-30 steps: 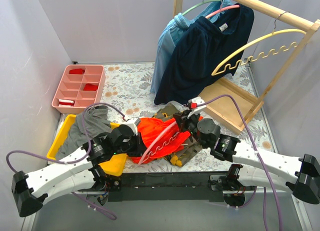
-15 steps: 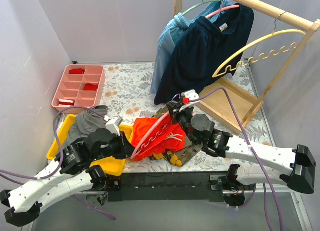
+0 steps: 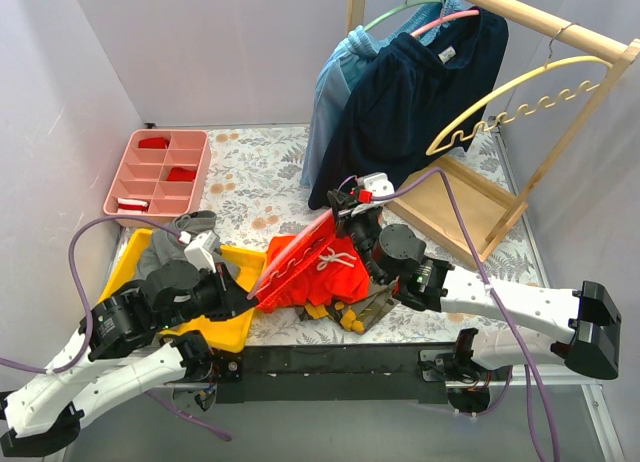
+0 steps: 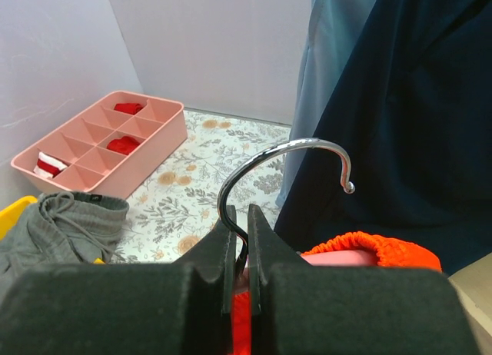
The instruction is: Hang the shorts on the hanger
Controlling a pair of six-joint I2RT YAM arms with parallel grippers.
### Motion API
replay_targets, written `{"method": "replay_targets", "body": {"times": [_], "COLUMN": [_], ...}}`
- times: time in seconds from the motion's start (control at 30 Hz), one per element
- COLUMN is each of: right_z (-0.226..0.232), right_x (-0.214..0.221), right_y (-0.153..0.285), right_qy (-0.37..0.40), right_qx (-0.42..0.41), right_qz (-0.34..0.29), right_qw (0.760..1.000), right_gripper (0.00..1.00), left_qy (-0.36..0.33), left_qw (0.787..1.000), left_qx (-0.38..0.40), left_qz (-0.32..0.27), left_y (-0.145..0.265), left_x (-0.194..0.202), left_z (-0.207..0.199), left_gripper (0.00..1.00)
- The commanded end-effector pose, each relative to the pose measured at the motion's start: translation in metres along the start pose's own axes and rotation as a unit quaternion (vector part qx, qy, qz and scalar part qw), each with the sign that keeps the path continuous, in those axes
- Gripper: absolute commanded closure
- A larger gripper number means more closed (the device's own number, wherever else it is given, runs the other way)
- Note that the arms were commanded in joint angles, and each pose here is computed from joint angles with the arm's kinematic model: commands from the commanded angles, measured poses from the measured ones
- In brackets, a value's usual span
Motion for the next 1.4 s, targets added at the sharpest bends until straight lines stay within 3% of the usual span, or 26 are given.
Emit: {"method": "replay_targets", "body": {"times": [0.0, 0.2, 0.57, 0.9, 1.37], "right_z": [-0.019, -0.027, -0.029, -0.013, 0.053], "right_x": [-0.051, -0.054, -0.062, -0.060, -0.116], "right_y": [0.001, 0.005, -0.001, 0.000, -0.016], "right_qy": [-0.003, 0.014, 0.036, 0.055, 0.105], "right_qx": [0.054, 0.077, 0.115, 0.086, 0.095], "right_qz": [-0.083, -0.084, -0.095, -0.107, -0.126], "right_qw": [0.995, 0.993, 0.988, 0.989, 0.982], "right_gripper": [0.99, 0.99, 0.99, 0.99, 0.99], "left_qy": [0.000, -0.001, -0.037, -0.059, -0.094], "left_qw": [0.999, 1.000, 0.998, 0.998, 0.991], "left_qx": [-0.031, -0.019, -0.029, 0.000, 0.064], "left_qz": [0.023, 0.005, 0.036, 0.019, -0.073], "left_y": [0.018, 0.030, 0.053, 0.078, 0.084], "left_x": [0.006, -0.005, -0.013, -0.031, -0.125], "left_z": [0.009, 0.001, -0.008, -0.026, -0.117], "left_gripper": [1.00, 1.00, 1.00, 1.00, 1.00]}}
Point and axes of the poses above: each gripper's point midway between its finger pads, its own y axis back along the fingers, its own z axis along the line the jaws close on, x = y × z, the point moved 6 cm from there along y, back along the fingers, and after that the axes turned 9 degrees about -y, right-handed, at the moved point
